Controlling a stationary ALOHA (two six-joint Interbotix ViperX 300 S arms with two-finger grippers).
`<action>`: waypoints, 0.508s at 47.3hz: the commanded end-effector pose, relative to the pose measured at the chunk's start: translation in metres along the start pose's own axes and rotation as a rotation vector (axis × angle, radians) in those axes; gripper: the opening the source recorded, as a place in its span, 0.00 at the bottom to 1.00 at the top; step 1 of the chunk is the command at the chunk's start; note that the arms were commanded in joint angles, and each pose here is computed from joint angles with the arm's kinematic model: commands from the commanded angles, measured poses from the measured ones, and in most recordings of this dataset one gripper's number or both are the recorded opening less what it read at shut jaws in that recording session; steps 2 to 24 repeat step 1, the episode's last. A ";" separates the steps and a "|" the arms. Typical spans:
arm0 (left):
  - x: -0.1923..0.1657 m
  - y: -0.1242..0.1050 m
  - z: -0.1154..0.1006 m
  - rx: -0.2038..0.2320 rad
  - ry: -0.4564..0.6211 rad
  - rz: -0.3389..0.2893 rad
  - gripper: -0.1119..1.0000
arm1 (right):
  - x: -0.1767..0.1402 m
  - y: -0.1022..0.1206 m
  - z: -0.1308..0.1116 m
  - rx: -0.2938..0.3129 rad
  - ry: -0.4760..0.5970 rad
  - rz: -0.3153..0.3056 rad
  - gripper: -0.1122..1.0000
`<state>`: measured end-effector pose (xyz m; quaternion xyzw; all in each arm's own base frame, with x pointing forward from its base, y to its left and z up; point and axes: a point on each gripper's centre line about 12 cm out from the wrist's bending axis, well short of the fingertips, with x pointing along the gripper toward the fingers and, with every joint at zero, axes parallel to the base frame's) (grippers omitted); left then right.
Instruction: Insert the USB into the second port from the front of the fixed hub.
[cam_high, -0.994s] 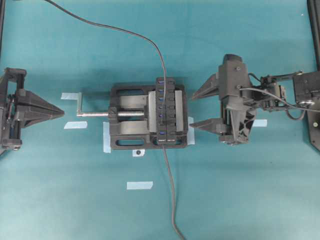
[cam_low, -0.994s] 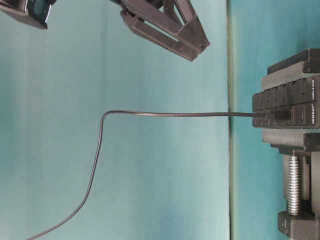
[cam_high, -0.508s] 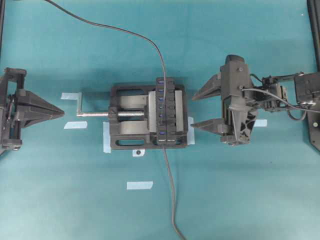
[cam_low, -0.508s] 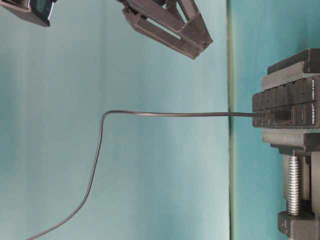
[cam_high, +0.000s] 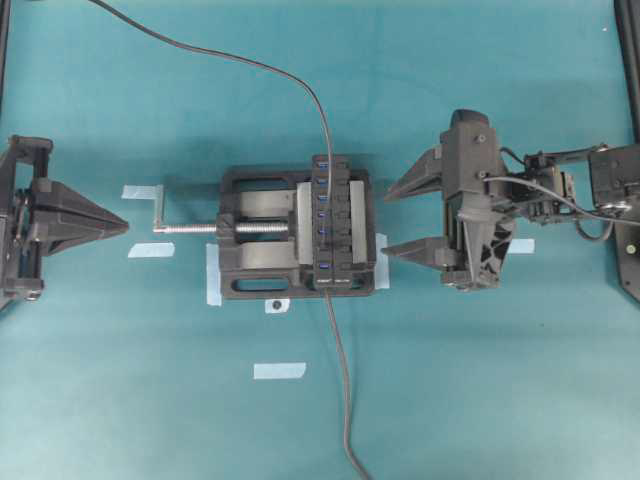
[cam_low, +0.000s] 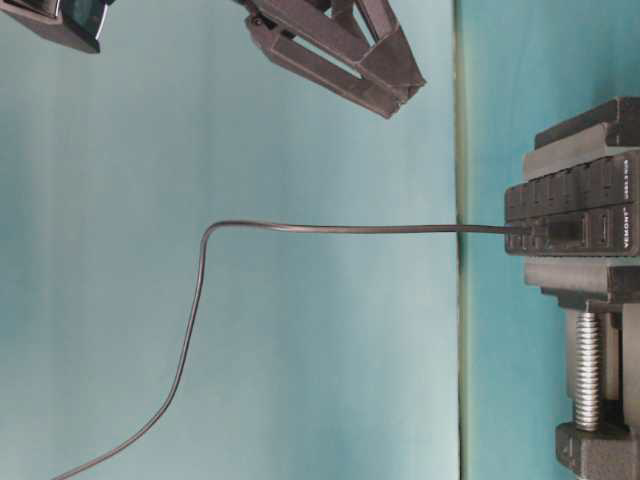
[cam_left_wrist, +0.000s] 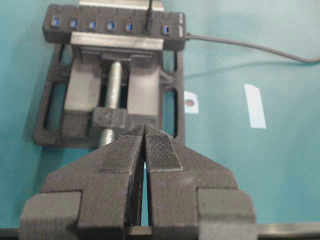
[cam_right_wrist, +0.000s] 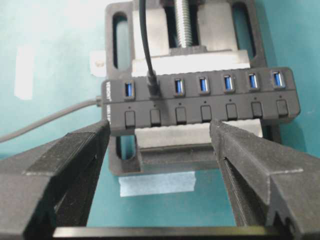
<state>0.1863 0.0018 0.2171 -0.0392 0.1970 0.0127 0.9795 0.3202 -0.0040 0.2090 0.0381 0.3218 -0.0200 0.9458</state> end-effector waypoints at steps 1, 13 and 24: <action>0.000 0.000 0.007 -0.001 -0.020 0.000 0.10 | -0.004 0.000 0.008 0.009 -0.032 0.002 0.87; 0.000 0.000 0.007 -0.001 -0.020 0.000 0.10 | -0.004 0.000 0.008 0.009 -0.032 0.002 0.87; 0.000 0.000 0.007 -0.001 -0.020 0.000 0.10 | -0.004 0.000 0.008 0.009 -0.032 0.002 0.87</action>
